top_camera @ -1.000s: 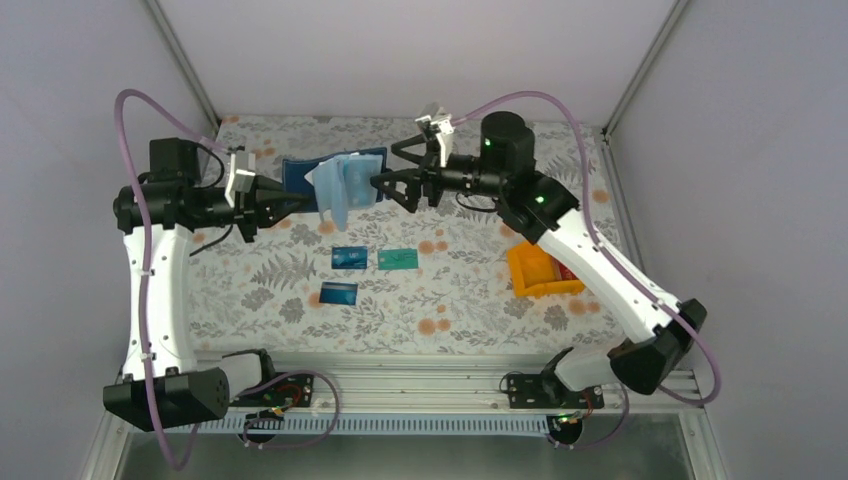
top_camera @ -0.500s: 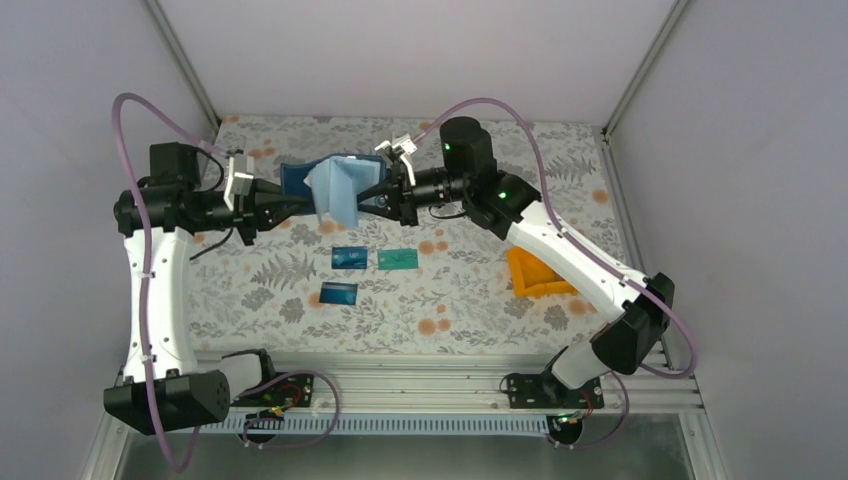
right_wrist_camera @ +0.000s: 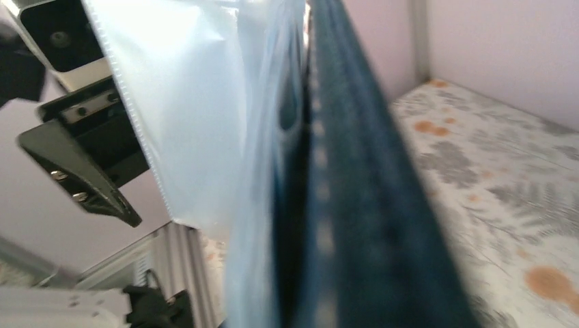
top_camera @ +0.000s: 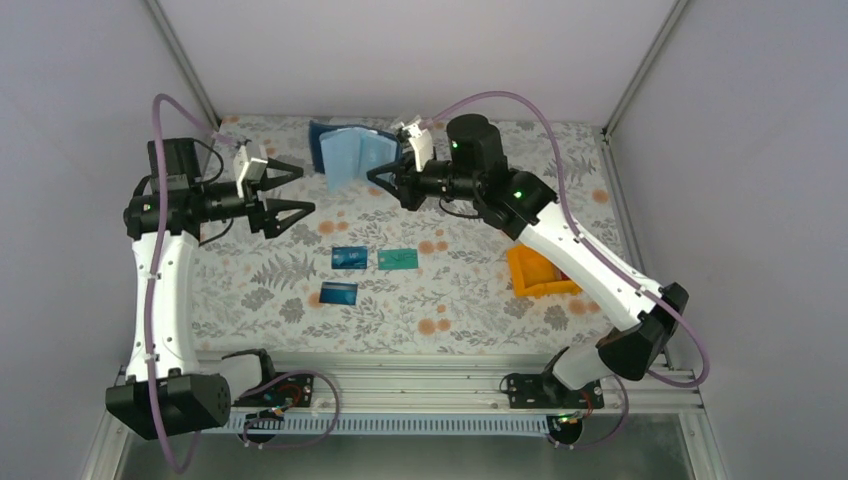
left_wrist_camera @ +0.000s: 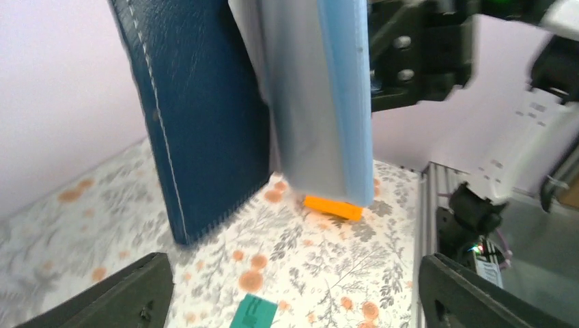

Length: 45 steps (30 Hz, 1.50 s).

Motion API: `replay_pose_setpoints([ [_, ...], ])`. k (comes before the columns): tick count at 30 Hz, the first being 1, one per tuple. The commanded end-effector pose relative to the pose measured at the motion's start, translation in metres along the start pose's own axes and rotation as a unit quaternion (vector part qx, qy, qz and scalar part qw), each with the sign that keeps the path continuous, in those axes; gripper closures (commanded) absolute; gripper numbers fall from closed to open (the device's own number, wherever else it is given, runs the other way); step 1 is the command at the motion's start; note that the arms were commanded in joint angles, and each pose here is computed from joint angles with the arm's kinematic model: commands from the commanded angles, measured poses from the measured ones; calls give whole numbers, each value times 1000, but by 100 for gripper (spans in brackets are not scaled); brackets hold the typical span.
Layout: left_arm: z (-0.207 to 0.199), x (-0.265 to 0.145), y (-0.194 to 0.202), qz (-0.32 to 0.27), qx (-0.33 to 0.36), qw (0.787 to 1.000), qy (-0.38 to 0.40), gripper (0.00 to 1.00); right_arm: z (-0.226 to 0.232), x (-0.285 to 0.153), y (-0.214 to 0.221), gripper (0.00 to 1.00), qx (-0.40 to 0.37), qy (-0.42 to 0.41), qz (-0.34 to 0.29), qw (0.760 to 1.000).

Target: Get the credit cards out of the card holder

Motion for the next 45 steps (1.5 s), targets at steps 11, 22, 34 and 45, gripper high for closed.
replay_pose_setpoints([
  [11,60,8,19,47,-87,989,-110,0,-57,-7,-8,96,83,218,-25,972],
  [22,76,30,43,72,-146,979,-120,0,-7,26,9,96,29,56,29,998],
  [34,27,27,13,12,-71,997,9,0,40,14,29,96,-42,-110,76,990],
  [45,-8,21,-2,-26,-25,997,64,28,36,-4,19,96,-61,-105,53,991],
])
Point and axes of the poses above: each gripper's point midway between its finger pads, its own x axis out along the fingers, its own z axis along the line the jaws close on, y = z × x, the point moved 3 cm from there along -x, back along the fingers, and after that the axes turned 10 degrees about x, right-handed, at the moved point
